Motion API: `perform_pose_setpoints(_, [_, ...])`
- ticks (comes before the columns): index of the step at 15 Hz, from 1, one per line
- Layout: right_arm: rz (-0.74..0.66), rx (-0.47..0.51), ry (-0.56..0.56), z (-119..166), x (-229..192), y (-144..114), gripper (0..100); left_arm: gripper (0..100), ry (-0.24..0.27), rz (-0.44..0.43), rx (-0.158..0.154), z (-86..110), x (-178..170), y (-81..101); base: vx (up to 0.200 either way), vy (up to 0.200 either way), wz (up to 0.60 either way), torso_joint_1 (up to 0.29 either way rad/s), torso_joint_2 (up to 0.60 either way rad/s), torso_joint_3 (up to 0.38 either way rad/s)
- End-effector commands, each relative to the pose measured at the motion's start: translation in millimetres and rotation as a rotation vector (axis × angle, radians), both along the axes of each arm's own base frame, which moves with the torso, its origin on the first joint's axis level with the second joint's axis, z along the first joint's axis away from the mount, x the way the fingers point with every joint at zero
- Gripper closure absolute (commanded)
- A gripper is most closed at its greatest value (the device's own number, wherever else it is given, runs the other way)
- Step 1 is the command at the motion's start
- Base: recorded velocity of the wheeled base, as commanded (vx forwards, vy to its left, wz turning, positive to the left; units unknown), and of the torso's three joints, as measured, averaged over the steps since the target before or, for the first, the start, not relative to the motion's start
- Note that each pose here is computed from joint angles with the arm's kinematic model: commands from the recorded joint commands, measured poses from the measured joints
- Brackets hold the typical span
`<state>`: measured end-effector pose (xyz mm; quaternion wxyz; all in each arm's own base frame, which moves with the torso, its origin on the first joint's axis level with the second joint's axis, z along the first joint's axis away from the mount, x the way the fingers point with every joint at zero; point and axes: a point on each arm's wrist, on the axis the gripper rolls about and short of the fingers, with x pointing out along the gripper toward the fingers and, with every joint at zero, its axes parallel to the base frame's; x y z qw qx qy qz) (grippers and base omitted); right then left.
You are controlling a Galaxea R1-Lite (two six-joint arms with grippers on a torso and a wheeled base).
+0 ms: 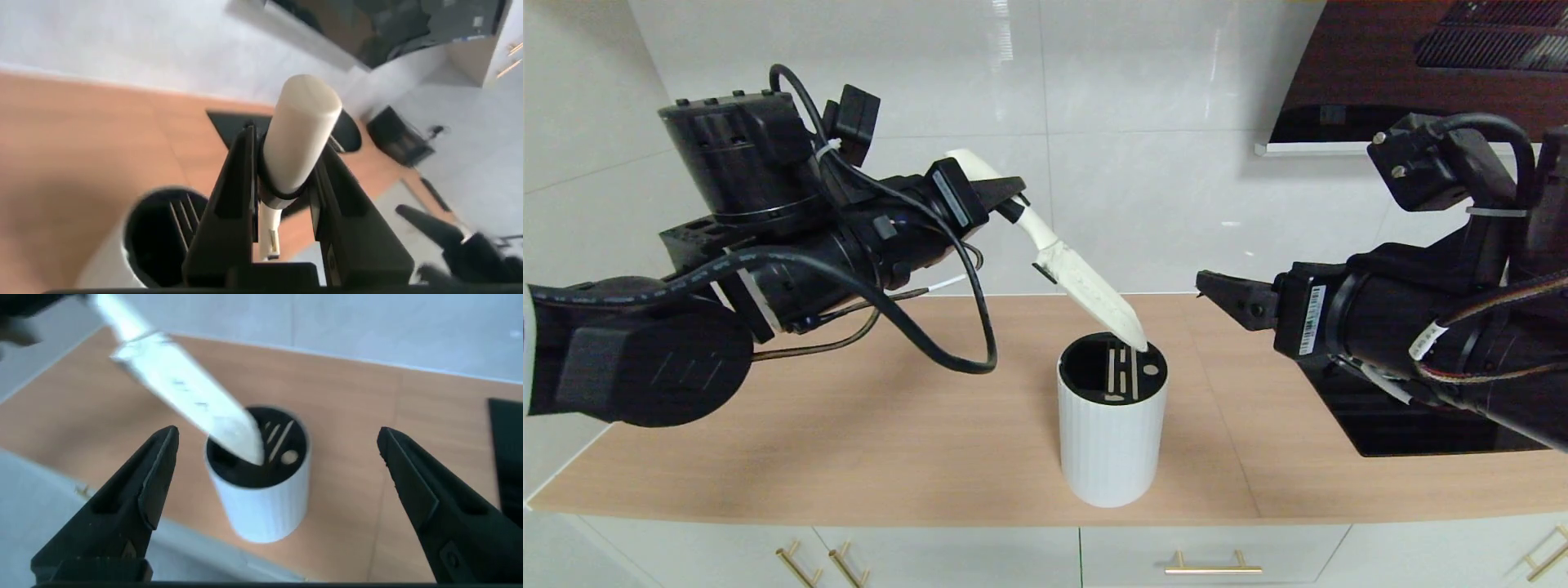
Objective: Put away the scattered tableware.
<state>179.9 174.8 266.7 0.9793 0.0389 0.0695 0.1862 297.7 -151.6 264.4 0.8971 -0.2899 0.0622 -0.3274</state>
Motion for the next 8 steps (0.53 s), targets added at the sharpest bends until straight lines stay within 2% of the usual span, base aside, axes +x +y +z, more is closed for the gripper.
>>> perform_pose_setpoints(1, [-0.005, 0.004, -0.002, 1, 1, -1, 0, 100, -0.056, 0.036, 0.030, 8.7, -7, 4.5, 0.000, 0.000, 0.00, 0.000, 0.00, 0.000])
perform_pose_setpoints(2, [-0.005, 0.003, -0.001, 0, 1, -1, 0, 100, -0.086, 0.055, 0.062, 10.2, -9, 3.9, 0.000, 0.000, 0.00, 0.000, 0.00, 0.000])
perform_pose_setpoints(4, [-0.005, -0.003, 0.003, -1, 2, 1, 0, 100, -0.134, 0.063, 0.155, 5.4, -16, 1.5, 0.000, 0.000, 0.00, 0.000, 0.00, 0.000])
perform_pose_setpoints(5, [-0.007, -0.005, 0.004, -2, 3, 1, 0, 100, -0.143, 0.063, 0.171, 4.3, -16, 1.3, 0.000, 0.000, 0.00, 0.000, 0.00, 0.000])
perform_pose_setpoints(6, [-0.007, -0.008, 0.009, -3, 3, 2, 0, 100, -0.161, 0.040, 0.224, -2.5, -19, -6.7, 0.000, 0.000, 0.00, 0.000, 0.00, 0.000])
perform_pose_setpoints(8, [-0.007, -0.013, 0.012, -5, 5, 3, 0, 100, -0.185, 0.020, 0.246, -3.1, -19, -14.3, 0.000, 0.000, 0.00, 0.000, 0.00, 0.000])
